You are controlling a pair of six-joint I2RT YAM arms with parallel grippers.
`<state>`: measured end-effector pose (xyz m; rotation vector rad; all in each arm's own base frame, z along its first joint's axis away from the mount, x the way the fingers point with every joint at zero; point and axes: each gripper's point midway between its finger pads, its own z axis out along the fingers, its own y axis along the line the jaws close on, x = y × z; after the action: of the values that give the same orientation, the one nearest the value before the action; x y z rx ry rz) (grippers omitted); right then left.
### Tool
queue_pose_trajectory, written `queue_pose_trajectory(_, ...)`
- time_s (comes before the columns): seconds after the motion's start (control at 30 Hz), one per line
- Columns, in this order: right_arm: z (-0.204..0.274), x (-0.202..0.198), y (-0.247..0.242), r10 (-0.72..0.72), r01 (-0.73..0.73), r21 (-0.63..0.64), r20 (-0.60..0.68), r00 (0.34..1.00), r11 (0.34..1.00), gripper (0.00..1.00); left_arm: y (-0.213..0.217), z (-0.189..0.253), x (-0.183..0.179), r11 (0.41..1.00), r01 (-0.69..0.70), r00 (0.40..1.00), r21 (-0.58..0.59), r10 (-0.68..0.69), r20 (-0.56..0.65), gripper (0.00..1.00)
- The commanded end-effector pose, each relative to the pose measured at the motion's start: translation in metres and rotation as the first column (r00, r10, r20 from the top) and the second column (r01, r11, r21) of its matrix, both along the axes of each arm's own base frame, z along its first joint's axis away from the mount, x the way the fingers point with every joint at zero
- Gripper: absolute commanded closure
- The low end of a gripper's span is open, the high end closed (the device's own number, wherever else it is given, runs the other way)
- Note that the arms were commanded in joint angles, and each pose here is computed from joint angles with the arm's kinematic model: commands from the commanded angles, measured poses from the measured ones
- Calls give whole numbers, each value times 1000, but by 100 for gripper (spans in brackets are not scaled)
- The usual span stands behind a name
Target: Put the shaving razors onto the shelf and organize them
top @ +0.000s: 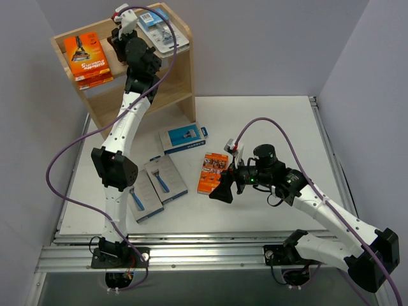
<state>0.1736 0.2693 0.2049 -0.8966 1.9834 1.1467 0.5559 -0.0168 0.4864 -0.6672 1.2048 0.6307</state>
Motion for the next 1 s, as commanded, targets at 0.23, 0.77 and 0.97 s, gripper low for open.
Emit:
queue_pose_trajectory(0.23, 3, 3, 6, 23, -23, 19, 17, 1000, 1000, 0, 27, -1, -20, 993, -111, 994, -37, 111, 8, 98)
queue_pose_trajectory(0.77, 1, 4, 6, 18, -18, 15, 6, 1000, 1000, 0, 47, 2, -28, 987, -151, 988, -50, 152, 10, 98)
queue_pose_trajectory(0.97, 1, 4, 5, 16, -16, 13, 7, 1000, 1000, 0, 55, 4, -31, 985, -166, 986, -49, 166, 14, 98)
